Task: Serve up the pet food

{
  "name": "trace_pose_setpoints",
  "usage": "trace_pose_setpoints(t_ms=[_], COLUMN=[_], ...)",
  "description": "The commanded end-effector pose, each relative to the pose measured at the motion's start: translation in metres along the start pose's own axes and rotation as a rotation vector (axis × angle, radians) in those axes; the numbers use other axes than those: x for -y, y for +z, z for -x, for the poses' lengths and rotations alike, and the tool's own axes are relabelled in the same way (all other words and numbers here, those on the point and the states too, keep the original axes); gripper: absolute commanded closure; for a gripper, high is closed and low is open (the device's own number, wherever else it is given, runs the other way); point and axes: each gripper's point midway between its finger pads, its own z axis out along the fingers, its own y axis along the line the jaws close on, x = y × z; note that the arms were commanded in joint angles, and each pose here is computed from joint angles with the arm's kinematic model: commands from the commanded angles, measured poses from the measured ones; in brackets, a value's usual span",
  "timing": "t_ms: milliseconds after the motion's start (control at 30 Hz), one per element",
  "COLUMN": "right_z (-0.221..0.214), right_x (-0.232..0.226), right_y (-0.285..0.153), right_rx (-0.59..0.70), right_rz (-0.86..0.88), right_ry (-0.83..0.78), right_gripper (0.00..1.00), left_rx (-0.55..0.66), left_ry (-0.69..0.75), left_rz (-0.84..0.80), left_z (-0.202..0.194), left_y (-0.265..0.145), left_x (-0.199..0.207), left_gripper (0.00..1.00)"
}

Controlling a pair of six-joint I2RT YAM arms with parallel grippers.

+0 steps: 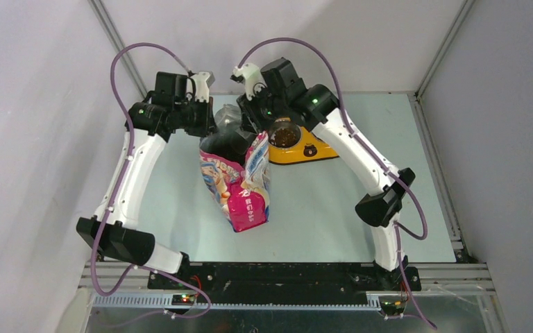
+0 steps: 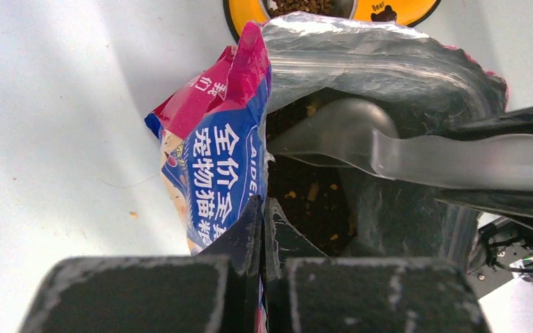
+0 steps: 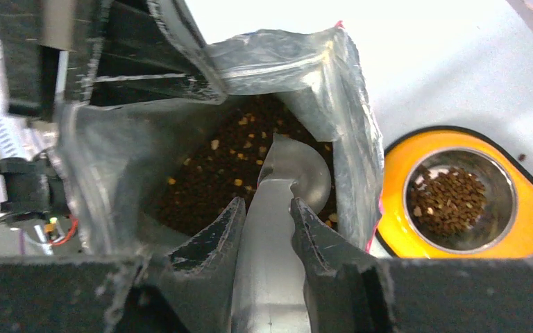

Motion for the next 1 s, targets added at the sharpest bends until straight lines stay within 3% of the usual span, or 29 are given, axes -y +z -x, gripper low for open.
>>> trace_pose_setpoints(t_ms=[0, 533, 767, 967], right_z=[0.0, -0.087, -0.131, -0.137], right_x=[0.016, 0.01, -0.002, -0.019], right_y=[0.012, 0.065, 0.071, 0.069], right_rx=[-0.009, -0.264, -0.378, -0.395], right_rz=[-0.118, -0.065, -0.01, 0.104], right_ry=[-0.065, -0.142, -0.098, -0.026], right_gripper=[1.0, 1.0, 1.0, 1.0], left_rx=[0.109, 0.113, 0.122, 0.119], left_ry=[-0.013, -0.009, 0.006, 0.011], left_rz=[-0.095, -0.079, -0.065, -0.059], left_z=[0.031, 0.03, 0.033, 0.033], left_y=[-0.014, -0.013, -0.015, -0.014], left_x=[0.022, 0.019, 0.017, 0.016], left_gripper=[1.0, 1.0, 1.0, 1.0])
